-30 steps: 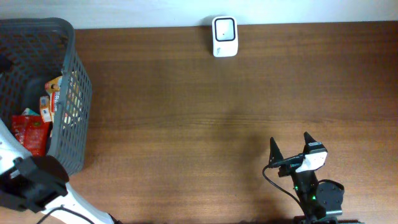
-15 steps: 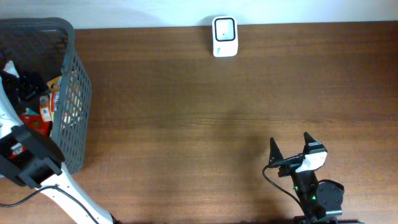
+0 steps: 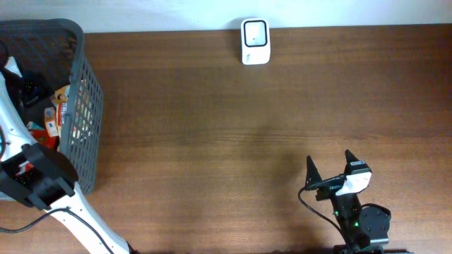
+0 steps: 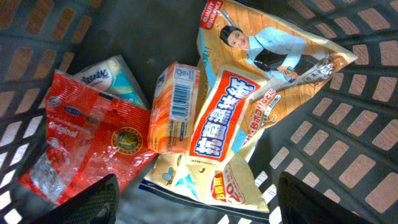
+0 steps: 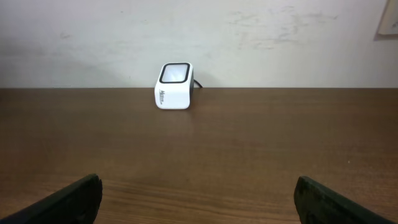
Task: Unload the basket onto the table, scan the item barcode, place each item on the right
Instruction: 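Reach the left gripper into the grey basket toward the snack packets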
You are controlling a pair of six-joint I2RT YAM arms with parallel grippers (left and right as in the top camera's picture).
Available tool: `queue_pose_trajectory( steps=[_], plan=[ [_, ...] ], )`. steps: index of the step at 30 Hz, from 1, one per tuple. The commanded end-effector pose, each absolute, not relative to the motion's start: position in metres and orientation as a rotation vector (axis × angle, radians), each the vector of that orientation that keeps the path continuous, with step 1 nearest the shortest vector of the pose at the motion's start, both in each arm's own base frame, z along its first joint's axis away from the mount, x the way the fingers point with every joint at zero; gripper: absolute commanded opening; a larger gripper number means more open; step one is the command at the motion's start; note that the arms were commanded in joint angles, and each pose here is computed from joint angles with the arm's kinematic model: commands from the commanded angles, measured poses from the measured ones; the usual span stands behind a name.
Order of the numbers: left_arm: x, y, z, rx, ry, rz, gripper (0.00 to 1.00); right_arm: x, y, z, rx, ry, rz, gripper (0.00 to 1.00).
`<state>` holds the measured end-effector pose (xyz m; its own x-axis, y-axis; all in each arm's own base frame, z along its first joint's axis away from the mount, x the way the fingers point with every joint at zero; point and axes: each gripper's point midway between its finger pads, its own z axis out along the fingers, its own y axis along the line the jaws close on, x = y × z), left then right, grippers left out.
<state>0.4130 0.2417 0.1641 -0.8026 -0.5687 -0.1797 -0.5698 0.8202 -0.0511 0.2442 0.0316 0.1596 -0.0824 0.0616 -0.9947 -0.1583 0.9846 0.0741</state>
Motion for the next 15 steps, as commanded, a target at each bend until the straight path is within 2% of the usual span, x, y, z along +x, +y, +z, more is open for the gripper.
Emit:
queue_pose_trajectory(
  steps=[1,6,8,15],
  plan=[
    [0.397,0.252,0.148,-1.059,2.846,0.155,0.79,0.244,0.034,0.156,-0.089,1.648,0.187,0.98],
    [0.396,0.236,0.116,-1.034,2.936,0.146,0.74,0.244,0.034,0.156,-0.089,1.648,0.187,0.98],
    [0.399,0.230,0.111,-1.016,2.951,0.143,0.65,0.244,0.034,0.156,-0.089,1.648,0.188,0.98],
    [0.394,0.226,0.093,-1.152,2.937,0.166,0.68,0.244,0.034,0.156,-0.089,1.648,0.187,0.99]
  ],
)
